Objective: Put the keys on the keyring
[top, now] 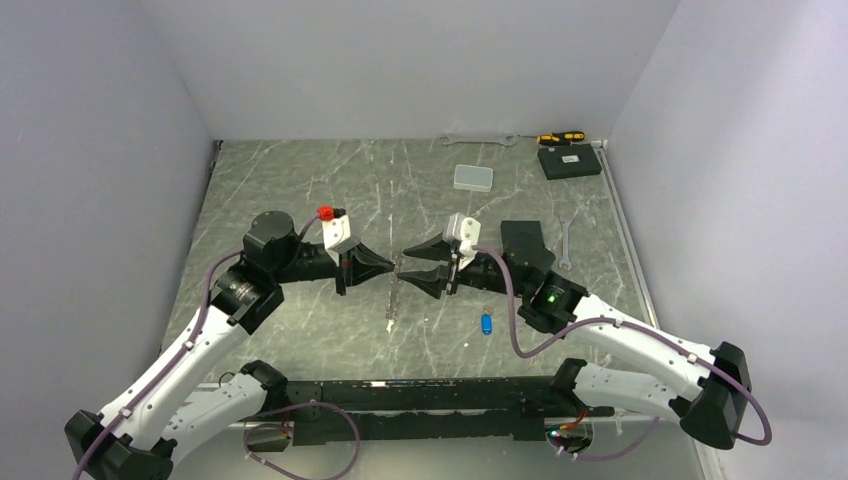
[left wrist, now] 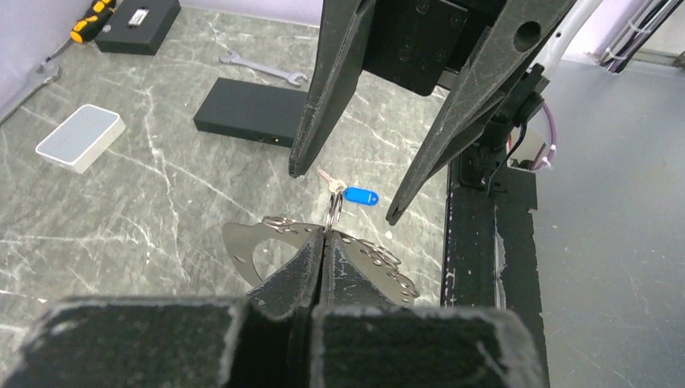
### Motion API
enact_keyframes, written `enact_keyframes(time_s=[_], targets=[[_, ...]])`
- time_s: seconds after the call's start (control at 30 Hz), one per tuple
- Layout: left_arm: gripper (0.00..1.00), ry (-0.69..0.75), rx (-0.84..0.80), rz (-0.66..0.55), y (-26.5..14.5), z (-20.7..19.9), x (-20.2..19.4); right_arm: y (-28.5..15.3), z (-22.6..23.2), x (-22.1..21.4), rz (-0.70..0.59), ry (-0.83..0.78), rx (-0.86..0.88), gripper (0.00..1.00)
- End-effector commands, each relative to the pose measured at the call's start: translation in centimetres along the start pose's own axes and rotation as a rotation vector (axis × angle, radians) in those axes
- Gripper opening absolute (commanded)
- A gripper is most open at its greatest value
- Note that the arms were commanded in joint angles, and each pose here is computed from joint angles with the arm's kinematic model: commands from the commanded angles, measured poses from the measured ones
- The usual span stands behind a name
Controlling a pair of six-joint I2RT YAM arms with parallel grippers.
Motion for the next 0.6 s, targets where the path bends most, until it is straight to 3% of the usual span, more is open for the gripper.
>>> enact_keyframes(time_s=[0.0,0.3,0.57], targets=[[0.0,0.068,0.016,0.011,-0.2,0.6,1.1,0.0,-0.3,0.8,0.061,-0.055,-0.018,0.49],[0.0,0.028,0.0,0.039,0.6,1.0,0.1,0.8,-1.2,1.5,0.167,-0.11,-0.052,0.4],[0.0,0.024,-0.005,0.048,0.7,1.1,-0.1,1.1,-1.5,1.1,0.183,-0.119,-0.058,0.34]])
Point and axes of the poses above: each gripper's point midway between its finger pads, its own y axis out along the fingers, its own z axis along the line the jaws close on, x = y × z, the point moved 10 cm from there along -y, back along the fingers, and after that the axes turned 12 degrees about y, right-handed, at the moved point
